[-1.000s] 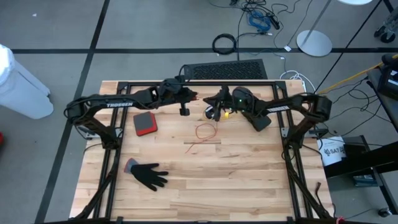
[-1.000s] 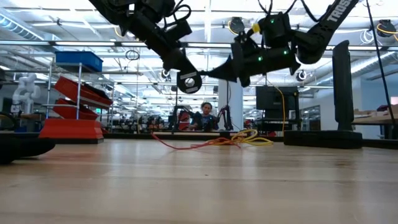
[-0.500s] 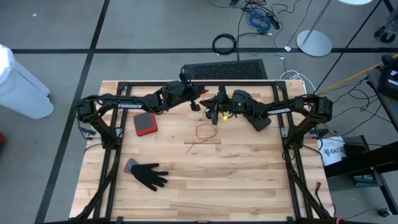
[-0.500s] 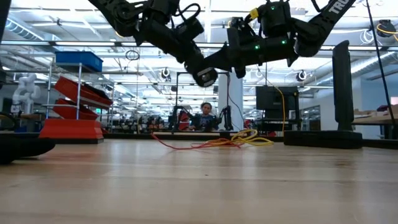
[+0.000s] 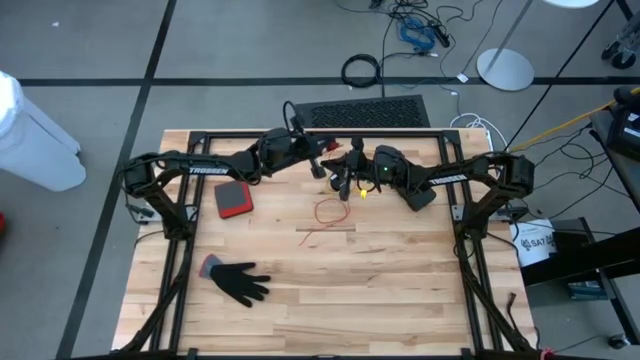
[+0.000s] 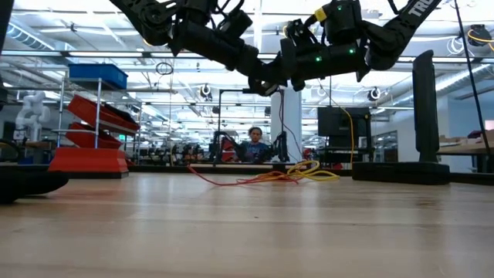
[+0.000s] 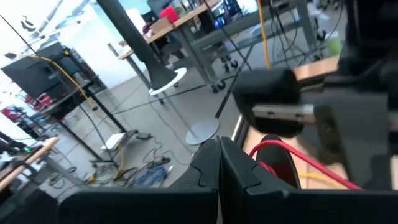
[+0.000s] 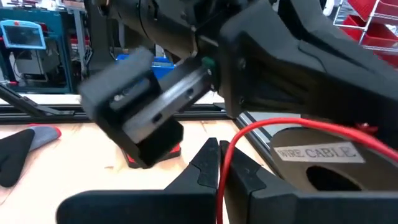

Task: Coil cords
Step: Coil the red wire into the spool

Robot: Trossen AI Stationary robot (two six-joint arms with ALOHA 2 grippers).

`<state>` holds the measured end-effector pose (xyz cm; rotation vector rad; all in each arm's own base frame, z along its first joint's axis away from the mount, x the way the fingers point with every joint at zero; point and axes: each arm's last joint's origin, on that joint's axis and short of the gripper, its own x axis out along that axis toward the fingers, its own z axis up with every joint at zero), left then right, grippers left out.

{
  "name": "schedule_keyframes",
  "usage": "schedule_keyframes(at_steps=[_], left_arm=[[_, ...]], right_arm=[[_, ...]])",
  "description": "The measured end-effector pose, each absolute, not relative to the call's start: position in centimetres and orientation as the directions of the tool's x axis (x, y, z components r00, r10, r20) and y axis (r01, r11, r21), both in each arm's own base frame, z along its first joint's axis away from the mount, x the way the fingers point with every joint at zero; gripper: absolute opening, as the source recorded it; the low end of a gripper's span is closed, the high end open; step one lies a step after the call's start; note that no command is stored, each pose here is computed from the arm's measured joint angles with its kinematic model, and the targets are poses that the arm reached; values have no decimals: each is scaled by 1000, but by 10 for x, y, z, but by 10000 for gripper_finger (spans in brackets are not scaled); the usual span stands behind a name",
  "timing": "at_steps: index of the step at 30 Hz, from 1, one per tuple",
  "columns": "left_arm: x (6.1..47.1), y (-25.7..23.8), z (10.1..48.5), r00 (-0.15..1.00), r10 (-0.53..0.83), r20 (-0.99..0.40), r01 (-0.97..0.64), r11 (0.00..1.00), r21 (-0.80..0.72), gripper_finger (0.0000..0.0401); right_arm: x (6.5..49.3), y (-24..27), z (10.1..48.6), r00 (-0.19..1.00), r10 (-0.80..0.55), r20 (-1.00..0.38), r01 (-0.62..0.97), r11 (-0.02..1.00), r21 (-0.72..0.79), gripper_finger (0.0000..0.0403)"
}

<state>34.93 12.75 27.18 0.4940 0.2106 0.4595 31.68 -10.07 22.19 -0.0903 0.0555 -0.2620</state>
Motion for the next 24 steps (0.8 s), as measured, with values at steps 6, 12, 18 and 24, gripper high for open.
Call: schedule_keyframes(at_steps=[6, 12, 18, 24], left_arm=[[351, 123, 277, 890, 455, -31, -384, 786, 484, 0], [353, 117, 279, 898, 440, -16, -389, 810, 438, 0], [355, 112, 281, 877, 481, 12, -438, 788, 432, 0], [355, 111, 286, 869, 492, 58, -468, 777, 420, 0]], right_arm=[[320, -102, 214, 963, -263, -53, 258, 961, -95, 0], [327, -106, 199, 956, -288, -49, 284, 956, -74, 0], [330, -107, 199, 947, -319, 32, 320, 944, -74, 0], [331, -108, 196, 939, -340, 48, 342, 937, -73, 0]])
